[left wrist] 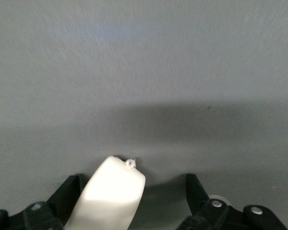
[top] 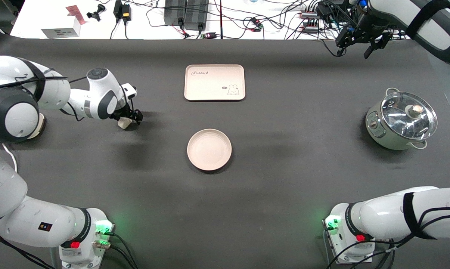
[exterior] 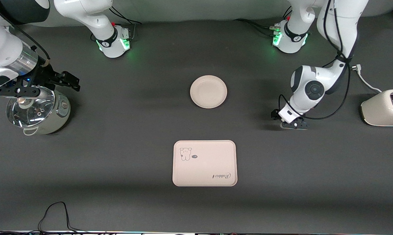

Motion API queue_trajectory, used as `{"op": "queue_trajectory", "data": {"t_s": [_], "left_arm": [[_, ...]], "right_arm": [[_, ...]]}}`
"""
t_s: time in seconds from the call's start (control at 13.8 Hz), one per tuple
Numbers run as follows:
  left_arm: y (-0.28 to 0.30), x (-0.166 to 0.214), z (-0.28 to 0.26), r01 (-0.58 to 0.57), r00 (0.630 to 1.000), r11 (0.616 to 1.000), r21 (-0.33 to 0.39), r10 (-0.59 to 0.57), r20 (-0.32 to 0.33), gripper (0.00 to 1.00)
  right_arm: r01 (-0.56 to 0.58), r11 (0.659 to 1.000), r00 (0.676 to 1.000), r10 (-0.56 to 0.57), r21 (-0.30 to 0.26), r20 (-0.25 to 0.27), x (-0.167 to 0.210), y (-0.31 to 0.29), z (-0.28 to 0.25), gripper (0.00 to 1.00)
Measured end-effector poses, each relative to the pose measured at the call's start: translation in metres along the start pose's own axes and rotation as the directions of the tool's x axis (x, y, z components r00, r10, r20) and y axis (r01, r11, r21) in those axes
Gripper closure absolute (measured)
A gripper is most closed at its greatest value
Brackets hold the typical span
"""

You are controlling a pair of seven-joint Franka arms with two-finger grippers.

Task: Place bun in plate and plate on tray
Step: 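Carry the bun with the left gripper over the white plate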

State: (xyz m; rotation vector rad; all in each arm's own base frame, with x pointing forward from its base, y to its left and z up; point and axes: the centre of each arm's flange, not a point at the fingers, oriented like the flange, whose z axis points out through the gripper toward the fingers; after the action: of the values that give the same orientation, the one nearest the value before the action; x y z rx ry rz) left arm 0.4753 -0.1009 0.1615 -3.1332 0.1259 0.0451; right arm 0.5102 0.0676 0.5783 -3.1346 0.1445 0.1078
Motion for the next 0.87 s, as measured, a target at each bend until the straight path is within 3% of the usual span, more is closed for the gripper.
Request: {"op": "queue_trajectory", "data": {"t_s": [0.15, 0.29, 0.51, 0.73, 0.87], "left_arm": [[0.000, 0.001, -0.004, -0.005, 1.000, 1.000, -0.001, 0.005, -0.010, 0.06], [0.001, 0.003, -0.011, -0.018, 1.000, 1.000, -0.002, 0.018, -0.019, 0.32], [0.000, 0.005, -0.026, -0.020, 0.999, 1.000, 0.000, 0.020, 0.030, 0.67], [0.035, 0.019, -0.076, 0.017, 0.994, 0.998, -0.054, -0.011, 0.109, 0.81], [0.126, 0.018, -0.126, 0.114, 0.985, 0.982, -0.151, -0.092, 0.143, 0.87]], "right_arm": [[0.000, 1.000, 1.000, 0.000, 0.000, 0.000, 0.000, 0.000, 0.000, 0.00], [0.000, 1.000, 1.000, 0.000, 0.000, 0.000, 0.000, 0.000, 0.000, 0.00], [0.000, 1.000, 1.000, 0.000, 0.000, 0.000, 0.000, 0.000, 0.000, 0.00], [0.000, 1.000, 1.000, 0.000, 0.000, -0.001, 0.000, 0.000, 0.000, 0.00], [-0.001, 1.000, 1.000, 0.001, 0.000, -0.001, 0.000, 0.001, 0.000, 0.00]]}}
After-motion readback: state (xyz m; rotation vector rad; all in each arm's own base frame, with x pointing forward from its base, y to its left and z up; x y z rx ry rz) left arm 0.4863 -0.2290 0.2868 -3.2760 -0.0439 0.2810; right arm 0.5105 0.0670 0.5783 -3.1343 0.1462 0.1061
